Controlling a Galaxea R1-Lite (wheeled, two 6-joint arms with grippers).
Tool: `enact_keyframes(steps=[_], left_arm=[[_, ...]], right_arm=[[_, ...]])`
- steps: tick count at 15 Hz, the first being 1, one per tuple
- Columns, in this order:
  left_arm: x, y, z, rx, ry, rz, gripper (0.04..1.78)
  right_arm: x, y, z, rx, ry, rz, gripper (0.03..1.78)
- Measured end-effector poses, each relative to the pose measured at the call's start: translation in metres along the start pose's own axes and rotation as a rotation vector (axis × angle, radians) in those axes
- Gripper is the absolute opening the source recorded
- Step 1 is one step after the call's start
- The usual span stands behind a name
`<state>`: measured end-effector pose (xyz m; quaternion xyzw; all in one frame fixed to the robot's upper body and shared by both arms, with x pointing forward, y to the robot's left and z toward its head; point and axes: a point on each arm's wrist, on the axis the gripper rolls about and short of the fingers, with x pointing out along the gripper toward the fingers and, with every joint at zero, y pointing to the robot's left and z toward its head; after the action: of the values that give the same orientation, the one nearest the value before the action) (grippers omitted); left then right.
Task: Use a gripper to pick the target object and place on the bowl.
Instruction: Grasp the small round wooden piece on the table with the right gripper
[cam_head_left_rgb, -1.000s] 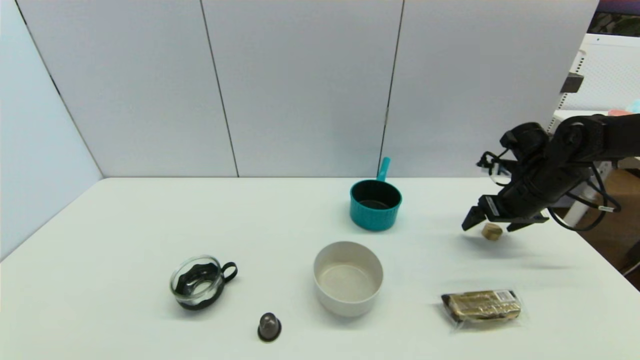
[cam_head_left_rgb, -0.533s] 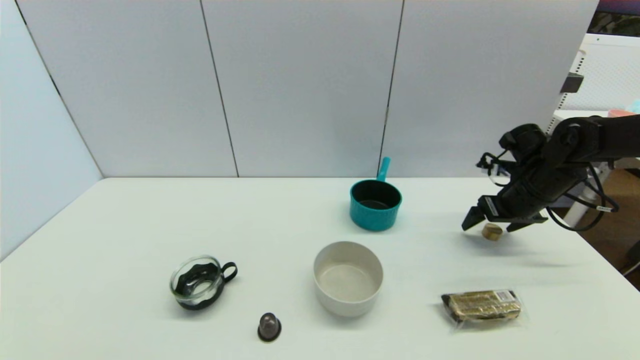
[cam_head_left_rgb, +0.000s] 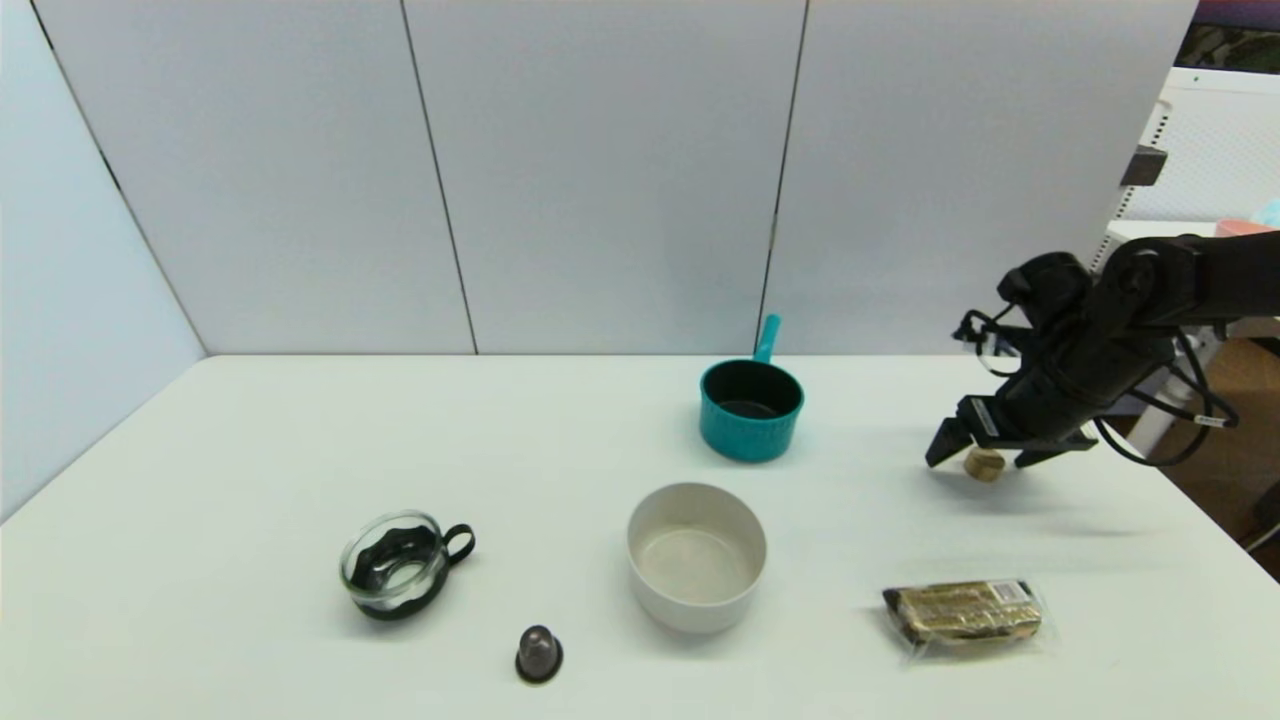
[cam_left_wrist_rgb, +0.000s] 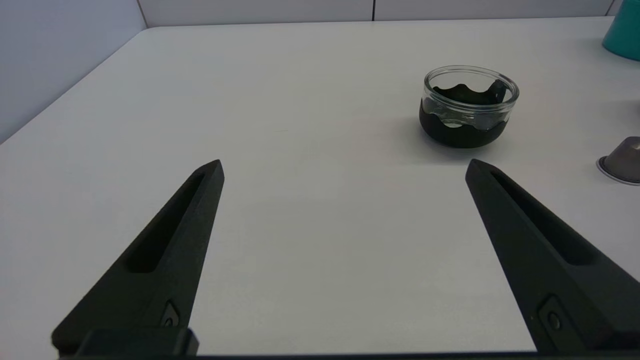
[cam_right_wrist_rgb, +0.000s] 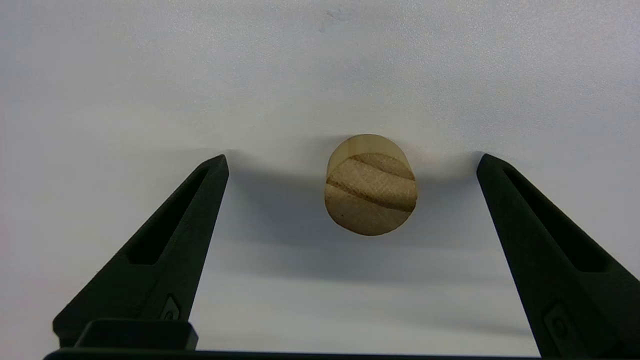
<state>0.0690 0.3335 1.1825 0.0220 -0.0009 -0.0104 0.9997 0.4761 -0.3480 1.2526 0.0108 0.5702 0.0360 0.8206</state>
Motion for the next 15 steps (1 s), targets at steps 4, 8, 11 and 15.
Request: enact_keyframes(steps=[4, 8, 11, 15], left_arm=[[0.0, 0.0, 0.0, 0.0, 0.0, -0.001, 1.71], [0.0, 0.0, 0.0, 0.0, 0.0, 0.0, 1.71], [0.0, 0.0, 0.0, 0.0, 0.0, 0.0, 1.71], [0.0, 0.0, 0.0, 0.0, 0.0, 0.0, 1.71]], right_arm=[[0.0005, -0.0008, -0.0001, 0.002, 0.002, -0.001, 1.71], [0.0008, -0.0009, -0.0002, 0.002, 0.003, -0.001, 1.15], [0.0009, -0.0008, -0.0003, 0.002, 0.003, 0.0, 0.82], [0.001, -0.0007, -0.0006, 0.003, 0.005, 0.002, 0.48]])
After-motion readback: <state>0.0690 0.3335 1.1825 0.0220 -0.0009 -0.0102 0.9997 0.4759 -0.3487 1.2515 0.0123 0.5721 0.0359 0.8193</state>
